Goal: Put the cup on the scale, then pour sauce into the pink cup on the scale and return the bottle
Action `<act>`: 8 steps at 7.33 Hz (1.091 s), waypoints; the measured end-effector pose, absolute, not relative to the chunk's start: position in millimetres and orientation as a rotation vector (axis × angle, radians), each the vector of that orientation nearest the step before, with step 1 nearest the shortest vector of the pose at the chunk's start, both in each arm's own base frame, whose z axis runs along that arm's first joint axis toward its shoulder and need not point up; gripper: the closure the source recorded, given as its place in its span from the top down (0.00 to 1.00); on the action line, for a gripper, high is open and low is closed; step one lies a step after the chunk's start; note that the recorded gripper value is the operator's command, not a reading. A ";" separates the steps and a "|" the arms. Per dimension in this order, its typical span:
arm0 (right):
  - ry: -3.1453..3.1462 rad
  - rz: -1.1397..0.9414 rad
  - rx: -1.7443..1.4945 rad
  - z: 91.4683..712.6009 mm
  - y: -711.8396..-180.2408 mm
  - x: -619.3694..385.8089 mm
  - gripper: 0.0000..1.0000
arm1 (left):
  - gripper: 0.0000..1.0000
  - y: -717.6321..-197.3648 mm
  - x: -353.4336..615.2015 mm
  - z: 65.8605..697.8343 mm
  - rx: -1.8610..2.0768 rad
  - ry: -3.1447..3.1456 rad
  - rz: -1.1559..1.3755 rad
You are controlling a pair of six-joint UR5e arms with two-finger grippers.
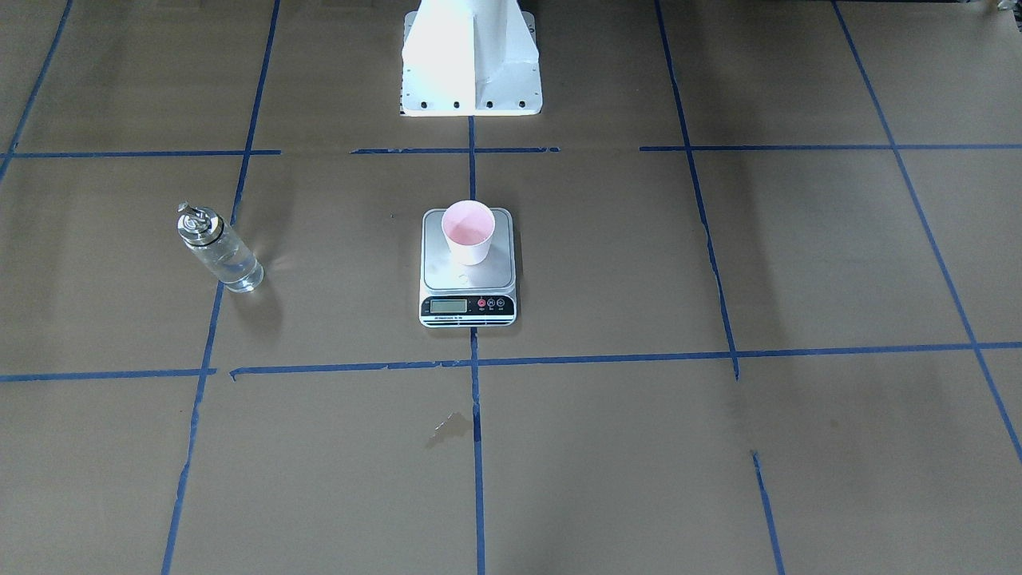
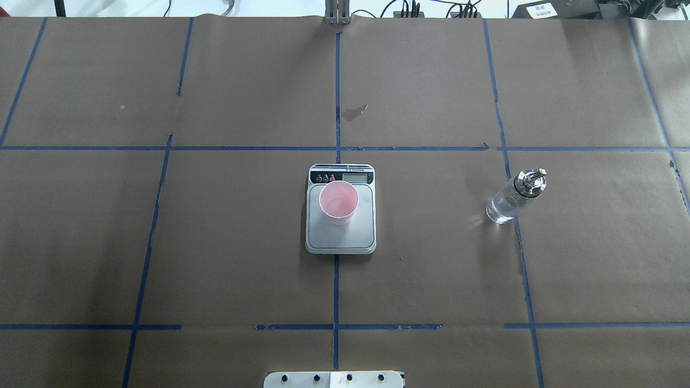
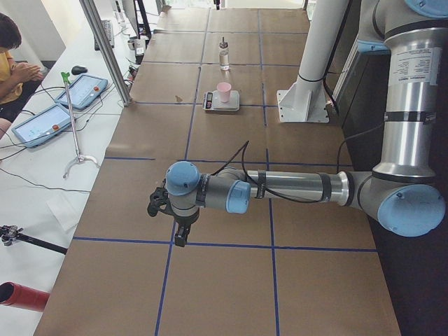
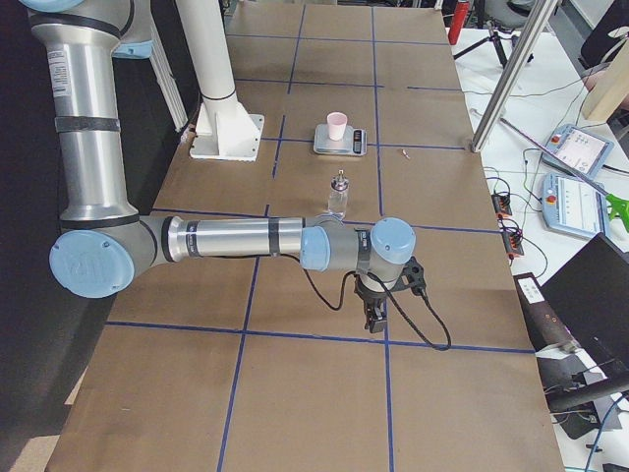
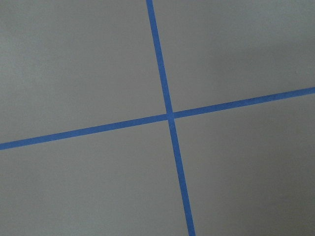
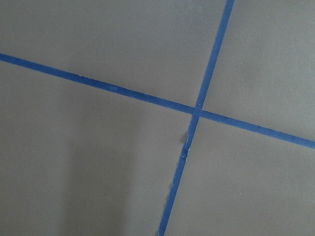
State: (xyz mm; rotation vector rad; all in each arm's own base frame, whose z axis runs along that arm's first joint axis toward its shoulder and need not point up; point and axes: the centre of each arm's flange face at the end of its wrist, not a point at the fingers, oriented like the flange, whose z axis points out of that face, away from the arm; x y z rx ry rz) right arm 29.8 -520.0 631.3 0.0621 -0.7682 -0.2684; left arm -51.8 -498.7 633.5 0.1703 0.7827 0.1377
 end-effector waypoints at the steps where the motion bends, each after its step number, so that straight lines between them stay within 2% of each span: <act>1: -0.768 -0.268 0.063 630.9 -520.1 29.8 1.00 | 1.00 -500.5 -51.8 632.4 0.172 0.783 0.139; 8: -0.770 -0.269 0.066 629.3 -518.0 29.8 1.00 | 1.00 -503.4 -51.7 630.0 0.178 0.782 0.141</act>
